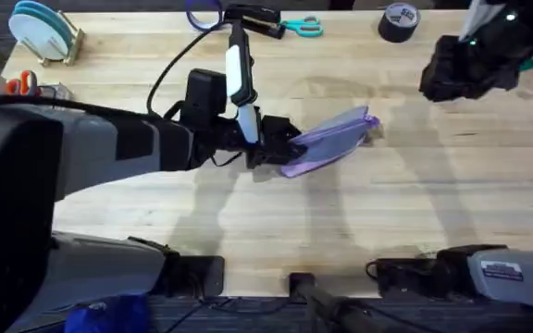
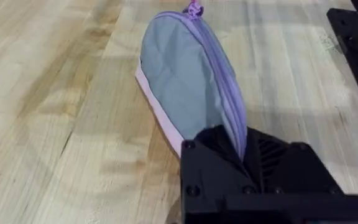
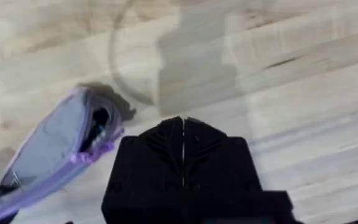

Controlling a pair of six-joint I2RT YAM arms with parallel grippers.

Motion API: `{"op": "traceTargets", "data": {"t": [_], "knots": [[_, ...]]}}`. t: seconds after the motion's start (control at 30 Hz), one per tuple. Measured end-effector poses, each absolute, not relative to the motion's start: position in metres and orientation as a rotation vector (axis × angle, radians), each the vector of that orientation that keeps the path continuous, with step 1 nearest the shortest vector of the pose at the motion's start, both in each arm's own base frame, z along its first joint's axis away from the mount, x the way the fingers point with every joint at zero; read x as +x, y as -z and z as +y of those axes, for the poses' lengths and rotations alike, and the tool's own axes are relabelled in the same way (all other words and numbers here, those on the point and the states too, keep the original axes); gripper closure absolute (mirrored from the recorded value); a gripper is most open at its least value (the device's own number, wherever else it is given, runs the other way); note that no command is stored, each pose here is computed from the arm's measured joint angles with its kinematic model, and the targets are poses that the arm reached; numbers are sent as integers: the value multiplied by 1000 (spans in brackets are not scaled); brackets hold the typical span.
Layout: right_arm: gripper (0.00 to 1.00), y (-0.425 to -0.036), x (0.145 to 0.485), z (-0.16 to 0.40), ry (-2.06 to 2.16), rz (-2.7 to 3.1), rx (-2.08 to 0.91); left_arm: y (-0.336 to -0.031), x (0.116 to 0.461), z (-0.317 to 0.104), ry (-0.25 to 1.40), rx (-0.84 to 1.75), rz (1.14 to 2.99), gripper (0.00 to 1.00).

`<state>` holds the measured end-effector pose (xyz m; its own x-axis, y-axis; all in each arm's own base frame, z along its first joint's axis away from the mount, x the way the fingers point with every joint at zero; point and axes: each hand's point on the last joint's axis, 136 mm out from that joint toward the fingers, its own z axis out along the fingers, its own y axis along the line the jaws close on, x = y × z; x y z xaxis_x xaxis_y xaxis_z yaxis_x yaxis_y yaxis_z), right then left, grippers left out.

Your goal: Unzip the bag, pick up the pens from the table one at a time and place them inside, then zip the bag closed.

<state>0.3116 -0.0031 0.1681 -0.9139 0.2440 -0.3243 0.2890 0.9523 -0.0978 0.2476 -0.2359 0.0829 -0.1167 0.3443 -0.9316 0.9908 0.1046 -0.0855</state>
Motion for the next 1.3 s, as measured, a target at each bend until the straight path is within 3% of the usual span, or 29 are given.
{"op": "traceTargets", "data": {"t": [0.07, 0.2, 0.37, 0.4, 0.63, 0.67, 0.93, 1.3], "knots": [[946, -174, 304, -4, 206, 2793, 379, -83, 248, -236, 1028, 1347, 1589, 958], [806, -187, 292, -5, 202, 2777, 363, -83, 248, -236, 1027, 1347, 1588, 958], [118, -206, 282, -6, 180, 2722, 363, -83, 248, -236, 1027, 1347, 1588, 958], [36, -209, 279, -6, 179, 2716, 357, -83, 248, -236, 1027, 1347, 1589, 958], [5, -216, 264, -8, 181, 2721, 355, -83, 248, -236, 1027, 1347, 1588, 957], [5, -215, 263, -8, 183, 2726, 354, -83, 248, -236, 1024, 1350, 1585, 919], [5, -214, 261, -8, 187, 2737, 354, -83, 247, -236, 1028, 1348, 1588, 37], [5, -214, 260, -9, 190, 2740, 343, -82, 248, -235, 1020, 1348, 1590, 6]]}}
